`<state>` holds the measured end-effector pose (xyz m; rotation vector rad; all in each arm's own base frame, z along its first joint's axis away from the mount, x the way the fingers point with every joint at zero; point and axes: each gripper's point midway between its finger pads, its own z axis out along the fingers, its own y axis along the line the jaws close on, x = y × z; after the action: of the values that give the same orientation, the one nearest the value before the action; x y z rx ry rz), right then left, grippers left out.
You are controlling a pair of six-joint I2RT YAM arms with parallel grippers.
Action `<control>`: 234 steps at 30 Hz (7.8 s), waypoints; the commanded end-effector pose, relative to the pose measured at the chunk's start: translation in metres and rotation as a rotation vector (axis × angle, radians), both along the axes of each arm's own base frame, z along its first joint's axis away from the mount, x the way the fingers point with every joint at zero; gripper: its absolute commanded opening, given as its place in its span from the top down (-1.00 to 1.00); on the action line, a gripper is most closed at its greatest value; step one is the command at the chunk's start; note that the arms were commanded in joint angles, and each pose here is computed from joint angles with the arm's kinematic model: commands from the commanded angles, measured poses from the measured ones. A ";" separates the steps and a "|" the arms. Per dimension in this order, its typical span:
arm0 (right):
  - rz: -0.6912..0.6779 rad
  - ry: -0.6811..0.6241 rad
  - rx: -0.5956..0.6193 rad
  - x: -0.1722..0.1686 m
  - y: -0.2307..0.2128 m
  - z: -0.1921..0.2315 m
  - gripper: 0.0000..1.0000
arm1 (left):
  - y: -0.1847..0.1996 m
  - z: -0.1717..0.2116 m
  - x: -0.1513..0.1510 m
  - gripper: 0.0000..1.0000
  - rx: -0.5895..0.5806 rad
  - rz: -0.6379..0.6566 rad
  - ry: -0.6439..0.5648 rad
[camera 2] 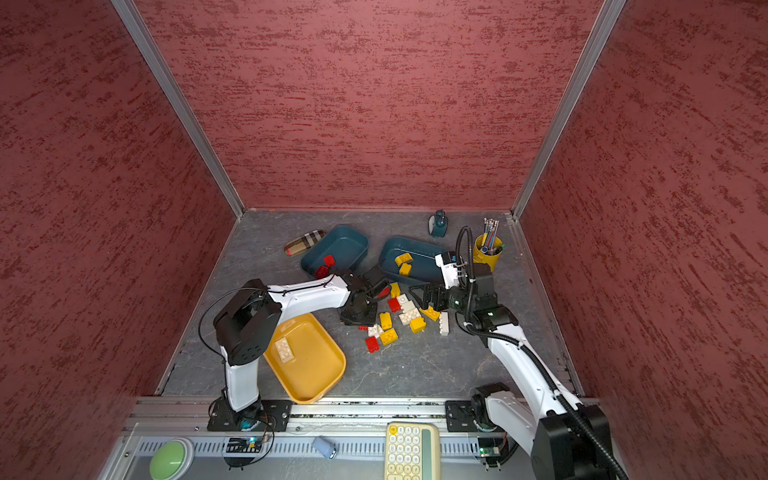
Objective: Sort the legos into containers by color
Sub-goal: 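Move the left gripper back to the pile and grasp a red brick, then carry the red brick with the left gripper and drop it into the smaller teal tub, then return the left gripper to the pile and grasp another red brick, then carry the red brick with the left gripper over the smaller teal tub, then open the left gripper to drop the red brick and lift away, then lower the left gripper to the pile and grasp a small white brick, then carry the white brick with the left gripper and release it into the yellow tray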
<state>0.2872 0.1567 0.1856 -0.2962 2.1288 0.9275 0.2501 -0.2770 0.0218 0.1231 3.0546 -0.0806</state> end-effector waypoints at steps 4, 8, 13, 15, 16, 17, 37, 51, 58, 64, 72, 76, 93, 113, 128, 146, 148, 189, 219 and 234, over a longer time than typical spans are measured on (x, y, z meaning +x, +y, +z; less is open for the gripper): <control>-0.003 -0.018 -0.016 0.000 -0.003 -0.002 -0.98 | 0.005 0.000 -0.002 0.35 0.024 -0.008 0.002; -0.005 -0.023 -0.015 0.000 -0.003 -0.001 -0.98 | 0.011 0.018 0.007 0.38 0.043 -0.022 -0.027; 0.014 -0.031 0.016 0.000 0.001 0.004 -0.98 | 0.024 0.054 0.034 0.39 0.035 -0.044 -0.084; 0.034 -0.038 0.046 0.000 0.006 0.009 -0.98 | 0.030 0.071 0.051 0.38 0.019 -0.049 -0.113; 0.044 -0.039 0.060 0.000 0.007 0.010 -0.98 | 0.034 0.079 0.060 0.38 0.013 -0.047 -0.128; 0.058 -0.042 0.078 0.000 0.010 0.013 -0.98 | 0.039 0.086 0.070 0.38 0.013 -0.048 -0.145; 0.081 -0.034 0.132 0.013 0.019 0.019 -0.98 | 0.102 0.081 0.250 0.36 -0.001 0.067 -0.283; 0.068 -0.011 0.077 0.014 0.015 0.009 -0.98 | 0.090 0.104 0.233 -0.29 -0.035 0.031 -0.282; 0.045 -0.020 0.047 0.017 0.011 0.007 -0.98 | 0.032 0.138 0.178 -0.45 -0.136 -0.221 -0.339; 0.029 -0.015 0.029 0.017 0.007 0.000 -0.98 | -0.018 0.122 0.145 -0.51 -0.272 -0.490 -0.308; -0.030 -0.008 -0.002 0.015 -0.007 -0.009 -0.98 | -0.050 0.083 0.129 -0.55 -0.289 -0.772 -0.338; -0.046 -0.015 -0.011 0.012 -0.012 -0.009 -0.98 | -0.051 0.059 0.133 -0.52 -0.249 -0.838 -0.340; -0.050 -0.008 -0.016 0.007 -0.014 -0.013 -0.98 | -0.069 0.008 0.120 -0.29 -0.138 -1.056 -0.303; 0.027 -0.023 0.052 0.007 -0.001 0.001 -0.98 | -0.020 0.112 0.143 0.45 -0.168 -0.812 -0.369; 0.019 -0.022 0.043 0.014 -0.001 0.004 -0.98 | 0.072 0.114 0.269 0.48 -0.146 -0.399 -0.459; -0.002 -0.001 0.022 0.012 -0.005 -0.004 -0.98 | 0.092 0.067 0.311 -0.24 -0.026 -0.328 -0.443; -0.003 0.001 0.022 0.012 -0.005 -0.005 -0.98 | 0.087 0.077 0.304 -0.32 -0.040 -0.333 -0.440; -0.005 0.018 0.030 0.003 -0.006 -0.012 -0.98 | -0.036 0.046 -0.012 -0.40 -0.344 -0.426 -0.089; 0.024 0.041 0.062 -0.007 -0.002 -0.014 -0.98 | -0.032 0.012 -0.022 0.35 -0.345 -0.489 -0.018; 0.048 0.033 0.097 -0.006 0.004 -0.008 -0.98 | 0.039 0.080 -0.031 0.32 -0.183 -0.282 0.018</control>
<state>0.2820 0.1563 0.1711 -0.2600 2.1430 1.0315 0.2315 -0.2760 0.0875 0.6872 2.9139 -0.5007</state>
